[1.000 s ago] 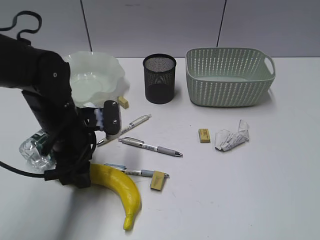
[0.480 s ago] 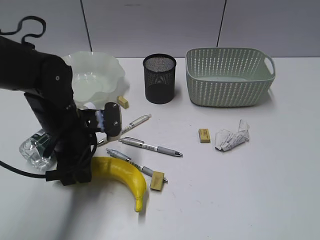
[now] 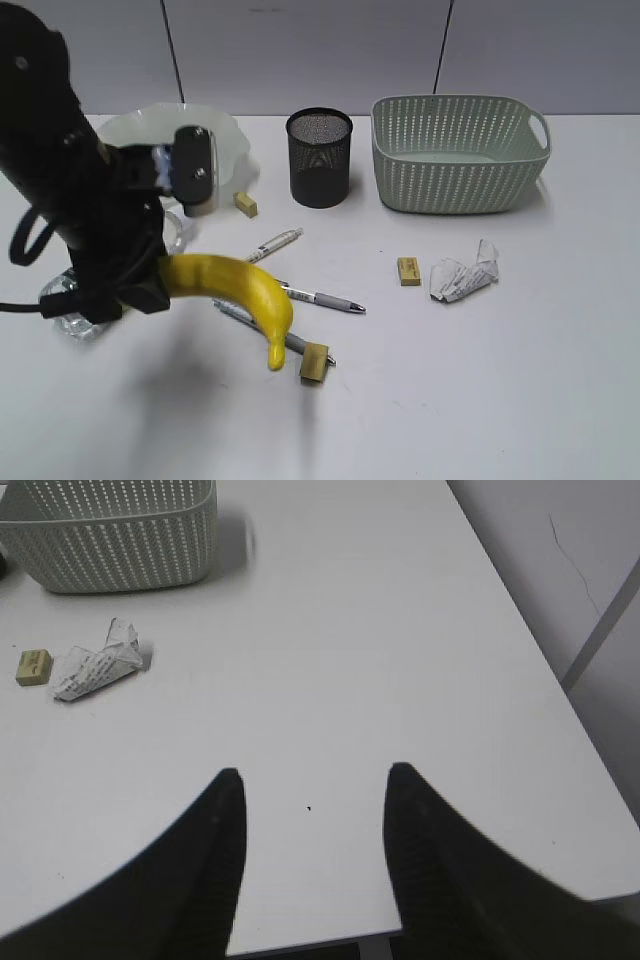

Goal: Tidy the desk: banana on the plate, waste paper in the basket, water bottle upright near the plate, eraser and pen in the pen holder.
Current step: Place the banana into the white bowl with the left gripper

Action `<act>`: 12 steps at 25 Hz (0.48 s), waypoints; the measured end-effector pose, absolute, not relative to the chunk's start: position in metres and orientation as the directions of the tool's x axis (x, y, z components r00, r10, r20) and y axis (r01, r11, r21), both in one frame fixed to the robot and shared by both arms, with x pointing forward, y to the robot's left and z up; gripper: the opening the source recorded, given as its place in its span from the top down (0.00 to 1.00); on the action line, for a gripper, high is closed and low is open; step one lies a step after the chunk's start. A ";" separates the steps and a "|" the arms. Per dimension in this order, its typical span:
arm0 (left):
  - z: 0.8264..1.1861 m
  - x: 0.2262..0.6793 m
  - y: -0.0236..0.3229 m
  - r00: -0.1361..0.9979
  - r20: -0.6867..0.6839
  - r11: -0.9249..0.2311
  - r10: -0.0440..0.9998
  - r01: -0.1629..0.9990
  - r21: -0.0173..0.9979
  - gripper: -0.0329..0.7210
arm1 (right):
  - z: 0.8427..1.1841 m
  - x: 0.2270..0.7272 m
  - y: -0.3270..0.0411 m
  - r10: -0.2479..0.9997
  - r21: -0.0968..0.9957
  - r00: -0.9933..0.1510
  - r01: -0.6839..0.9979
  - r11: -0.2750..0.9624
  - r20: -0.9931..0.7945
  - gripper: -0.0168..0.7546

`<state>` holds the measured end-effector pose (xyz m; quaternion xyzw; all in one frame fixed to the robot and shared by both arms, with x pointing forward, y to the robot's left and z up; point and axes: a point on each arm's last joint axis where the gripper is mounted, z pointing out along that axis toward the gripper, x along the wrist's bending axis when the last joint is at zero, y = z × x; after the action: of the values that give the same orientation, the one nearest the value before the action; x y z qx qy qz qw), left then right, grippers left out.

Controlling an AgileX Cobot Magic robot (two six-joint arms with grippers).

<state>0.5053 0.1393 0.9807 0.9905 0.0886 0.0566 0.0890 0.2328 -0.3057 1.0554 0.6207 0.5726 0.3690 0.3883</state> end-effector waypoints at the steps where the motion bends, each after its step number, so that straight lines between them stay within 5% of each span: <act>1: 0.991 0.504 0.140 0.972 0.127 -0.963 0.196 0.166 0.214 0.54 | 1.055 0.233 -0.306 0.997 0.905 0.072 0.424 -0.043 0.013 0.50; 8: 1.052 0.528 0.161 0.761 0.389 -0.787 0.518 0.247 0.565 0.54 | 1.055 0.233 -0.306 0.997 0.905 0.072 0.424 -0.043 0.013 0.50; 12: 1.049 0.558 0.187 0.633 0.432 -0.711 0.642 0.281 0.645 0.54 | 1.055 0.233 -0.306 0.997 0.905 0.072 0.424 -0.043 0.013 0.50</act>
<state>0.5580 0.1866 1.0493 0.8625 0.2678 0.3340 0.2700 0.2328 -0.3057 1.0554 0.6207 0.5726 0.3690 0.3883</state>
